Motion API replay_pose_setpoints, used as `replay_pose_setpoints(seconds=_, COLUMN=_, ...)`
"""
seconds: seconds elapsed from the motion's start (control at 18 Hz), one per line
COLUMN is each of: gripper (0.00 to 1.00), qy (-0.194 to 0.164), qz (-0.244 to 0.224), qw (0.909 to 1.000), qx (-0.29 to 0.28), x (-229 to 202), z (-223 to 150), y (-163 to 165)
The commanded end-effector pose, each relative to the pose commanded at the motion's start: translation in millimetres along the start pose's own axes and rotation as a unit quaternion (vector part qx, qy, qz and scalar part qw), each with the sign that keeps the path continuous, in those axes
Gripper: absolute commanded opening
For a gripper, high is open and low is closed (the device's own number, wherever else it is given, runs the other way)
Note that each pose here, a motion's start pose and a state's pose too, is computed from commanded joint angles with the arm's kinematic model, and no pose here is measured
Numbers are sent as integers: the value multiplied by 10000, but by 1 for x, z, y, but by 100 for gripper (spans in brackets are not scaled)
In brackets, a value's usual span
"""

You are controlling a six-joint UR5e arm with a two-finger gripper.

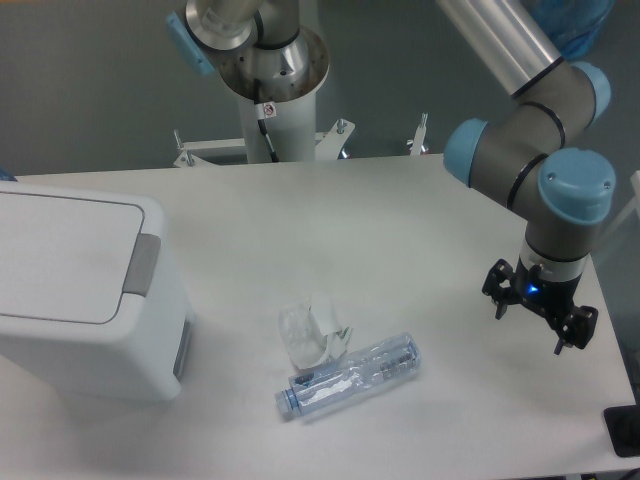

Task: Open the trash can

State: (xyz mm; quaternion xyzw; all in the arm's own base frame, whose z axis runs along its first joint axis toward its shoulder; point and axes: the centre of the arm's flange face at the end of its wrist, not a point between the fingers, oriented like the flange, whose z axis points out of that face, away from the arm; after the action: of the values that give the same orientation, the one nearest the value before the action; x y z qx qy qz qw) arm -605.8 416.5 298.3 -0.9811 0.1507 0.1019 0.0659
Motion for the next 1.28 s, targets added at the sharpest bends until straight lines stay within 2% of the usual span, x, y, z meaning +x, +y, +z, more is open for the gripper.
replay_pose_setpoints(seconds=0.56, gripper=100, qy=-4, qz=-47, qw=10000, qx=-8, x=3, z=-1, y=-8)
replay_pose_setpoints(seconds=0.78, gripper=100, qy=58, qz=-465, qw=9989, qx=43, x=15, z=0, y=-8)
replay_pose_setpoints(seconds=0.89, gripper=100, qy=0, qz=-551, qw=9984, qx=134, x=21, z=-16, y=-12)
replay_pose_setpoints(seconds=0.94, gripper=100, qy=33, qz=-735, qw=9971, qx=208, x=22, z=-17, y=-14)
replay_pose_setpoints(seconds=1.06, gripper=100, qy=199, qz=-1151, qw=9924, qx=379, x=34, z=-11, y=-21)
replay_pose_setpoints(seconds=1.11, gripper=100, qy=156, qz=-1205, qw=9913, qx=500, x=39, z=-24, y=-23)
replay_pose_setpoints(seconds=1.28, gripper=100, qy=290, qz=-1261, qw=9865, qx=1000, x=48, z=-32, y=-32)
